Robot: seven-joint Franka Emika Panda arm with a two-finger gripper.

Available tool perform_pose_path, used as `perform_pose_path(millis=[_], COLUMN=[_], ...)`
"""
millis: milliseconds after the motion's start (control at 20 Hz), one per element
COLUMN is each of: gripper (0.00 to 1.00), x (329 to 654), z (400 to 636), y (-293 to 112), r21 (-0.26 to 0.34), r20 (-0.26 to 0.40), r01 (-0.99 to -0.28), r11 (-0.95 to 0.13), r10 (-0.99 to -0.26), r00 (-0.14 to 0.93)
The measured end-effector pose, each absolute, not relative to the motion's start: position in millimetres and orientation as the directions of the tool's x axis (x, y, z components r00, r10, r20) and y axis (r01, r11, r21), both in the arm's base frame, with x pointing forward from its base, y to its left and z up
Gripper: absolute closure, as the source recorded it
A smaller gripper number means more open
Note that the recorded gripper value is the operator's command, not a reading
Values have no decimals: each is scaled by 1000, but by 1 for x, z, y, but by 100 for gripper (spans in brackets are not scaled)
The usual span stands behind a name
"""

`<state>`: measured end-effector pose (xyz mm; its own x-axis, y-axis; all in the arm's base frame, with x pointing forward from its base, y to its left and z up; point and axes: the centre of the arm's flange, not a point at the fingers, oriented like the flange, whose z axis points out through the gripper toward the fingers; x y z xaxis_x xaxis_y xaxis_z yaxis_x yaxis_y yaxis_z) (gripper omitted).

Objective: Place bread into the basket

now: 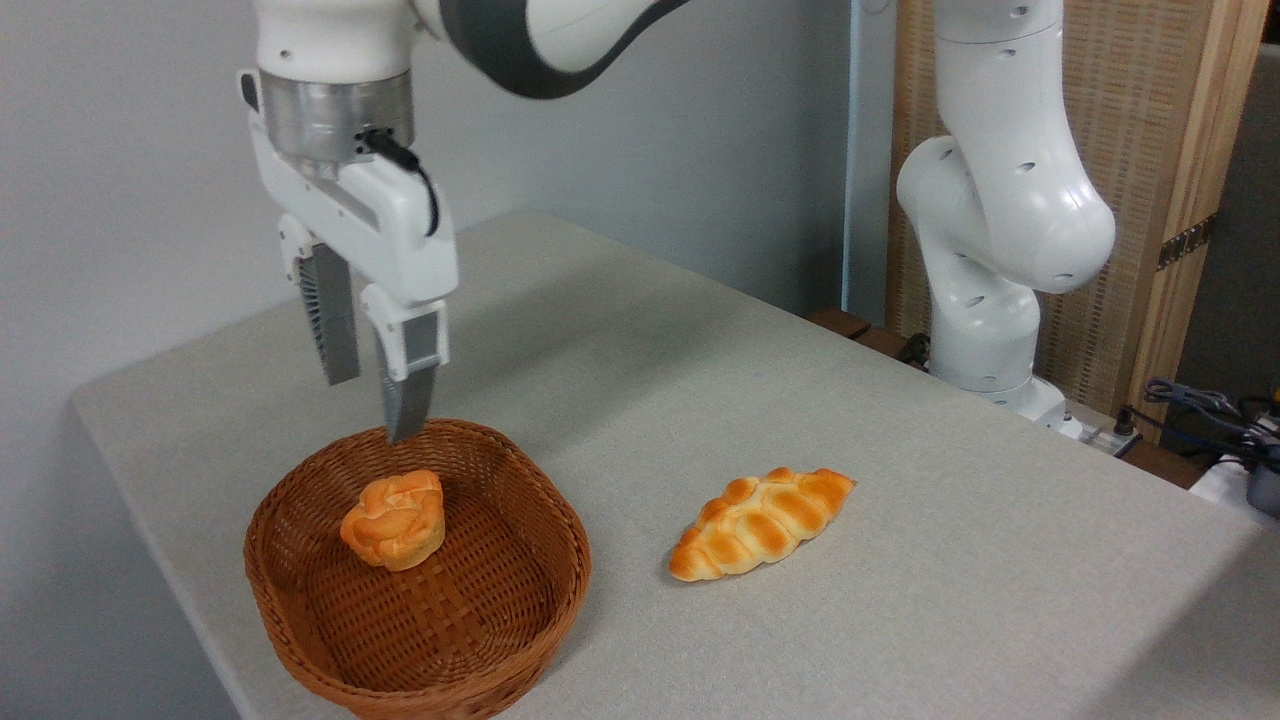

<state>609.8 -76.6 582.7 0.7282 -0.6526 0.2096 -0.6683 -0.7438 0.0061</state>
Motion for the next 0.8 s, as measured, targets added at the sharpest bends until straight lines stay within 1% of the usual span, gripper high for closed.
perform_pose_path(millis=[150, 250, 400, 500, 600, 650, 700, 800], gripper=[0, 0, 0, 0, 0, 0, 0, 0], x=[600, 596, 582, 570, 560, 556, 553, 551], z=[587, 588, 587, 587, 586, 587, 589, 593], y=[-63, -50, -34, -38, -47, -52, -55, -57], r21=[34, 36, 3, -7, -26, -39, -48, -58], r20=[179, 172, 137, 119, 69, 44, 33, 34], r01=[-663, -662, -689, -704, -721, -722, -710, -665], r11=[-748, -748, -724, -710, -692, -691, -703, -744], r10=[-648, -648, -682, -699, -721, -723, -711, -668], r00=[741, 742, 718, 705, 689, 690, 702, 744])
